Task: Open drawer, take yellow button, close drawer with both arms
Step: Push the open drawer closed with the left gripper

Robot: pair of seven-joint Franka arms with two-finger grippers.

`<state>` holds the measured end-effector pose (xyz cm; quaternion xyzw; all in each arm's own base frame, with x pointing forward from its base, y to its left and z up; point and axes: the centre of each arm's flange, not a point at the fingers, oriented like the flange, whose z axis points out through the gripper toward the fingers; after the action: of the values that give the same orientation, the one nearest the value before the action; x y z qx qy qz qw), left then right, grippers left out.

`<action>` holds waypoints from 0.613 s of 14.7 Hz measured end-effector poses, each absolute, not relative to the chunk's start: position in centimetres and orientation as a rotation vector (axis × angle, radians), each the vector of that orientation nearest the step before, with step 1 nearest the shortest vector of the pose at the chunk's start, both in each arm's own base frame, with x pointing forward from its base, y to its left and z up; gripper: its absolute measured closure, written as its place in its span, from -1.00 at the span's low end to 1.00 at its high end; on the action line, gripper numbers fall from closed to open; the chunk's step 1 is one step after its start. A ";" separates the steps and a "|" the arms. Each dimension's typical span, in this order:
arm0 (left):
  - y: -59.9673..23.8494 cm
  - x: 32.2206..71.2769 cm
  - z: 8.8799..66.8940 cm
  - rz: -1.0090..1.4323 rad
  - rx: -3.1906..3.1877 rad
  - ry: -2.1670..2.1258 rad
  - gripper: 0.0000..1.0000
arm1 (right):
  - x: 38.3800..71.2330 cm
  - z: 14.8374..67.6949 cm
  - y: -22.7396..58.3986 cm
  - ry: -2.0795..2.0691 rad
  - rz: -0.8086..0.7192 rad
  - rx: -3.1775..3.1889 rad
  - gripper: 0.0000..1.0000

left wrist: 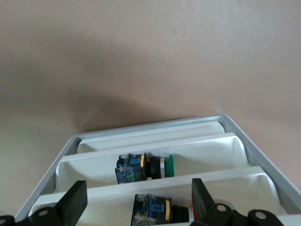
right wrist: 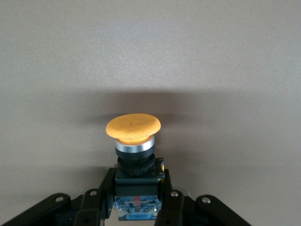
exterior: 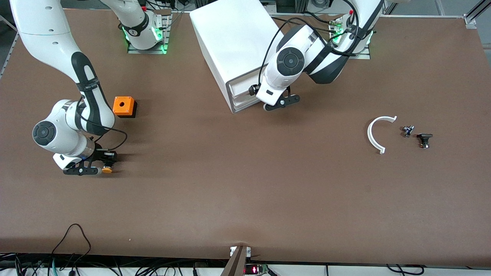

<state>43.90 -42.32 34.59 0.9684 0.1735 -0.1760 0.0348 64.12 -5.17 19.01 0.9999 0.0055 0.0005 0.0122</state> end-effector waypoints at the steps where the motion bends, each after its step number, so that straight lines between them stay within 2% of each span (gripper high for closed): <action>1: -42.4 43.7 34.6 -0.551 2.980 0.530 -0.96 | 64.1 19.0 -5.2 0.017 0.002 3.117 0.19; 7: -43.1 42.3 34.5 -0.618 2.994 0.501 -0.96 | 64.2 19.1 -5.1 0.017 0.008 3.118 0.19; 9: -43.6 41.8 34.6 -0.624 2.996 0.482 -0.96 | 64.3 19.2 -5.1 0.017 0.013 3.119 -0.06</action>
<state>41.77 -43.60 34.60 0.9669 0.1554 -0.2013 0.0219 64.30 -5.07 19.20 0.9999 0.0054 0.0040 0.0113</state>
